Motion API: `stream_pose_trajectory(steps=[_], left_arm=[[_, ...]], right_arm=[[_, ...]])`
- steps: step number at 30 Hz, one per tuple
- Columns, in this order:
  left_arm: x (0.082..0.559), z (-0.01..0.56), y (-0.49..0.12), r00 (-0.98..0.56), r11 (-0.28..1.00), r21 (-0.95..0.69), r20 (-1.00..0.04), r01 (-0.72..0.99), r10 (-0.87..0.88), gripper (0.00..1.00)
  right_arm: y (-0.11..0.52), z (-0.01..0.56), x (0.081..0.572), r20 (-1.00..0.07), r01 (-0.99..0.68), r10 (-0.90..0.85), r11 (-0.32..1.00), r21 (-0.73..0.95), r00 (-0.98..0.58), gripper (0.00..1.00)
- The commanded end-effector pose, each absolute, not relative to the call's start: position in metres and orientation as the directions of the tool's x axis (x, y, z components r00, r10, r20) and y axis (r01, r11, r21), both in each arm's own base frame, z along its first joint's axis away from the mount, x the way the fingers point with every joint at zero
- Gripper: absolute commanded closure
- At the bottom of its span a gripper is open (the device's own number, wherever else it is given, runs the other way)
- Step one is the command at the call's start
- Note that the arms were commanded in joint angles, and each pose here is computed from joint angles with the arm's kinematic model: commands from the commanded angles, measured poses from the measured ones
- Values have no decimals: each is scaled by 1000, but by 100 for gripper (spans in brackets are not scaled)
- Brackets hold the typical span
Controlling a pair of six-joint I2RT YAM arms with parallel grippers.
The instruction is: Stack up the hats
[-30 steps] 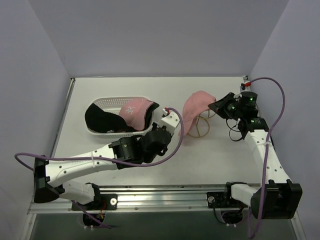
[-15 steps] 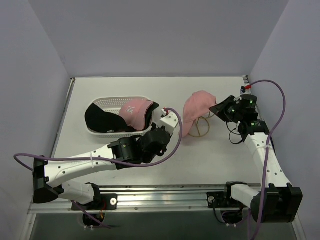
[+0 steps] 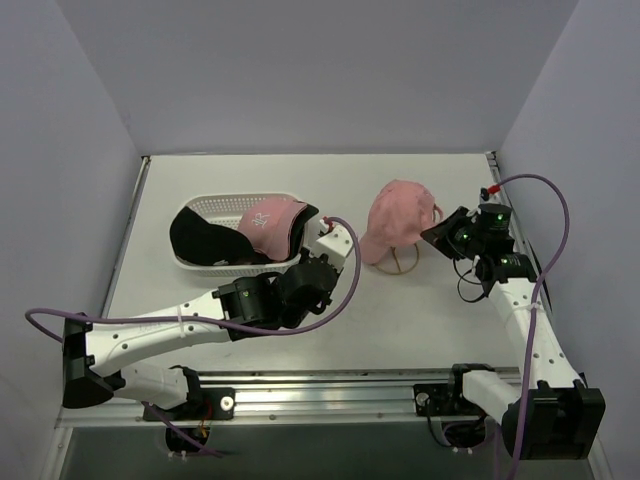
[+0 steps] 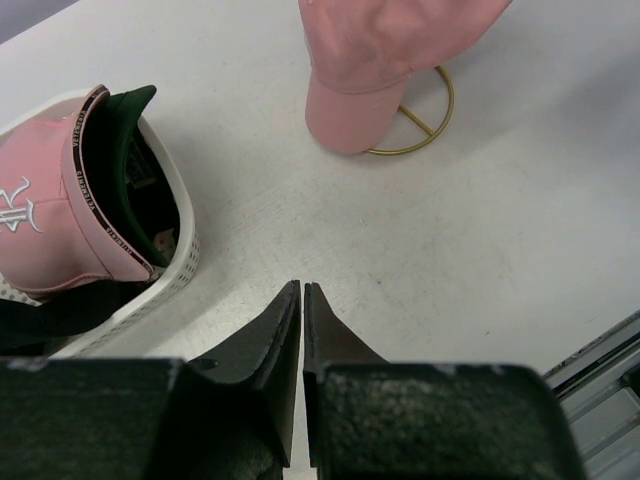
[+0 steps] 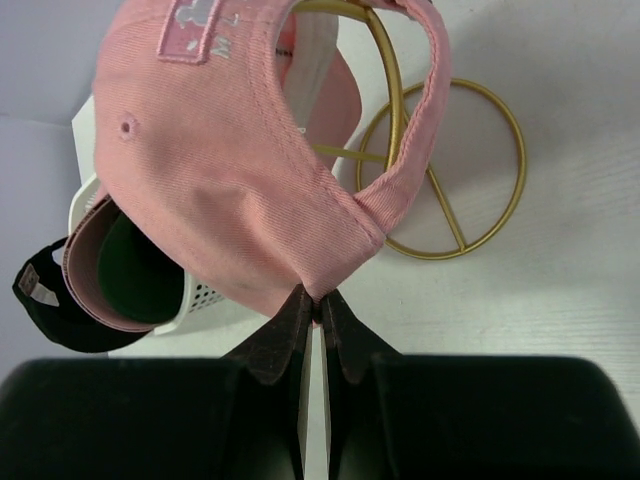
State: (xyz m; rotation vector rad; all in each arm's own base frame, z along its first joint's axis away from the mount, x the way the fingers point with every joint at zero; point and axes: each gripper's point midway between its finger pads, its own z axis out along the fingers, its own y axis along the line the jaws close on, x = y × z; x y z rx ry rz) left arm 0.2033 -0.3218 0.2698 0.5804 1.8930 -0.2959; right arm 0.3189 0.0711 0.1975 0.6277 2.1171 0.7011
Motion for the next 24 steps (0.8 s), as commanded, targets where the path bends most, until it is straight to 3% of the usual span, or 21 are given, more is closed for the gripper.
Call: stream_pose_trajectory(steps=[1,24], left_arm=[[205,283,-317,-297,863,21,-934,505,197,87],[202,274,-307,-320,871,16,-927,491,197,87]], right_arm=[[68,183,304,-531,218,615,748,627,-583,100],[59,138,291,-516,278,605,769,576,-607,100]])
